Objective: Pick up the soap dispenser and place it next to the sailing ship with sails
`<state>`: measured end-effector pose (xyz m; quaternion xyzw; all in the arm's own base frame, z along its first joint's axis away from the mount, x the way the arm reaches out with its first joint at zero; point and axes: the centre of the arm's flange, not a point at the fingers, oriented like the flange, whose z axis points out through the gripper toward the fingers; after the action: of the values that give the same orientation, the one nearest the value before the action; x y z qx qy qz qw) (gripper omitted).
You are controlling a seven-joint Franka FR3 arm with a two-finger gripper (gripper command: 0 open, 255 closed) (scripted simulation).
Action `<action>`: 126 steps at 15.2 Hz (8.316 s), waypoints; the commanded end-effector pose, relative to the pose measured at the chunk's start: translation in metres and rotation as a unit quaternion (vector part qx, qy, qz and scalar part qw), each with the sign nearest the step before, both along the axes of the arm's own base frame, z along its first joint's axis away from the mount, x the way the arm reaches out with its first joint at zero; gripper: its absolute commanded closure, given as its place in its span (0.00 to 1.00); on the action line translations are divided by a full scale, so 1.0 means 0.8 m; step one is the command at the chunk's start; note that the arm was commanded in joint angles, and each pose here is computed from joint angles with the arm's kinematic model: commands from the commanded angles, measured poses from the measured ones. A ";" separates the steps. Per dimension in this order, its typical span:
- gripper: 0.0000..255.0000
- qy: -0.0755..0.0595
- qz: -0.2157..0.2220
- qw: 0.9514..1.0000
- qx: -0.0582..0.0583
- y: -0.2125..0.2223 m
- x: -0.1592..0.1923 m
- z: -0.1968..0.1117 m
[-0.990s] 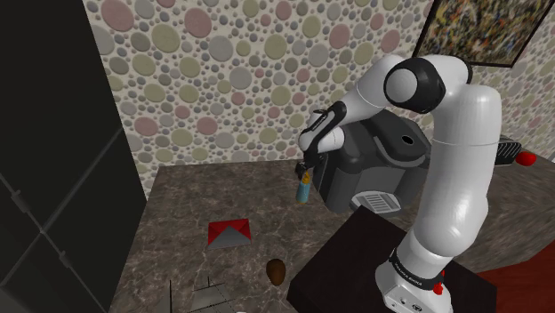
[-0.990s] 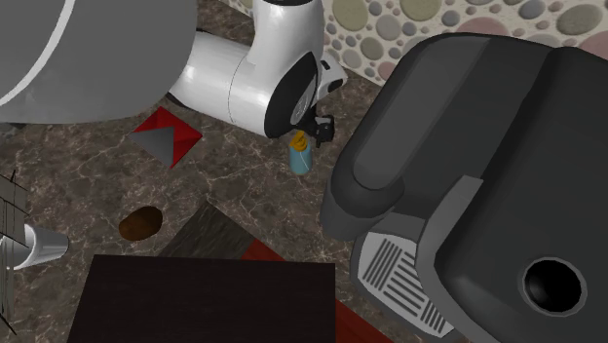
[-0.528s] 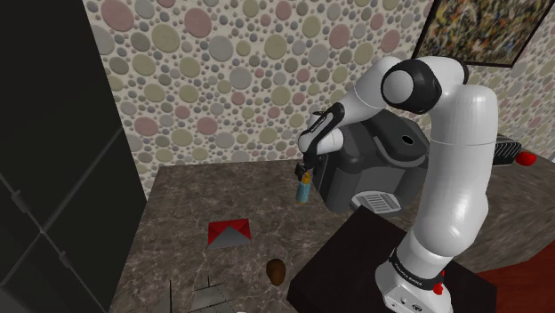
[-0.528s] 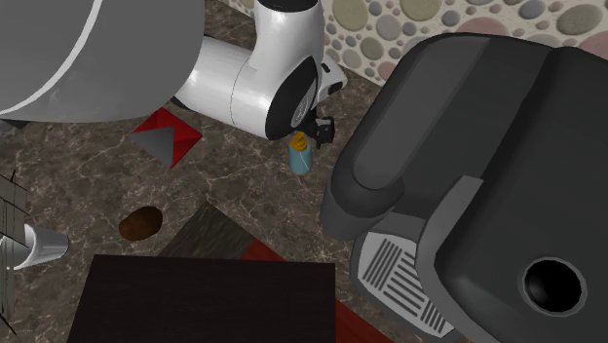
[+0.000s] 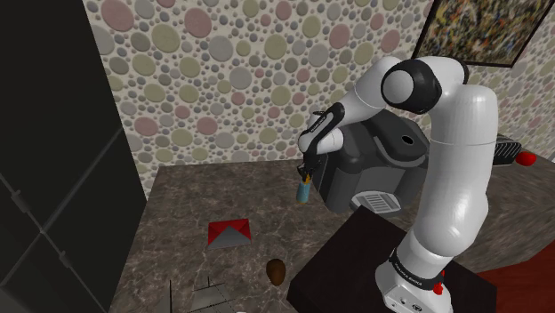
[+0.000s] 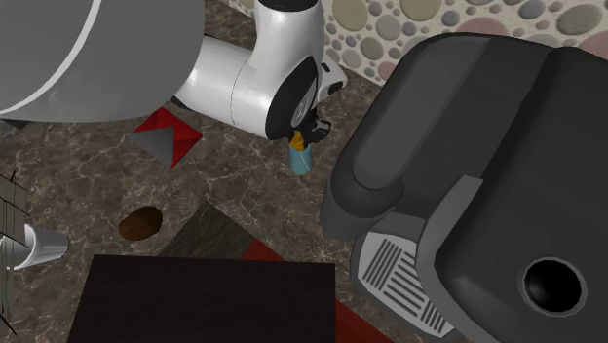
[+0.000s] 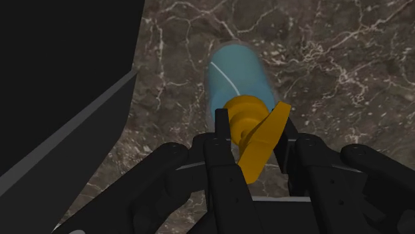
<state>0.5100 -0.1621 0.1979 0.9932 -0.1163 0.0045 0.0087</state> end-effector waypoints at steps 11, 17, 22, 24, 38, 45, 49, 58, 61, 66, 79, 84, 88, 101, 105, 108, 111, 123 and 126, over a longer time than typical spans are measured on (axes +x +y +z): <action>1.00 0.000 0.000 1.000 0.000 0.000 0.000 0.052; 1.00 0.000 0.000 1.000 0.000 0.000 0.000 0.092; 1.00 0.000 0.000 1.000 0.000 0.000 0.000 0.125; 1.00 0.000 0.000 1.000 0.000 0.000 0.000 0.138; 1.00 0.000 0.000 1.000 0.000 0.000 0.000 0.230; 1.00 0.000 0.000 1.000 0.000 0.000 0.000 0.277; 1.00 0.000 0.000 1.000 0.000 0.000 0.000 0.303; 1.00 0.000 0.000 1.000 0.000 0.115 0.009 0.311; 1.00 0.000 0.000 1.000 0.000 0.165 0.012 0.312; 1.00 0.000 0.000 1.000 0.000 0.247 0.019 0.312; 1.00 0.000 0.000 1.000 0.000 0.461 0.035 0.313; 1.00 0.000 0.000 1.000 0.000 0.543 0.042 0.313; 1.00 0.000 0.000 1.000 0.000 0.609 0.047 0.313; 1.00 0.000 0.000 1.000 0.000 0.657 0.050 0.247; 1.00 0.000 0.000 1.000 0.000 0.657 0.050 0.221; 1.00 0.000 0.000 1.000 0.000 0.657 0.050 0.201; 1.00 0.000 0.000 1.000 0.000 0.657 0.050 0.181; 1.00 0.000 0.000 1.000 0.000 0.657 0.050 0.102; 1.00 0.000 0.000 1.000 0.000 0.657 0.050 0.082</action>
<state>0.5503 0.3631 0.2689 0.9932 -0.1163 0.0039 0.0088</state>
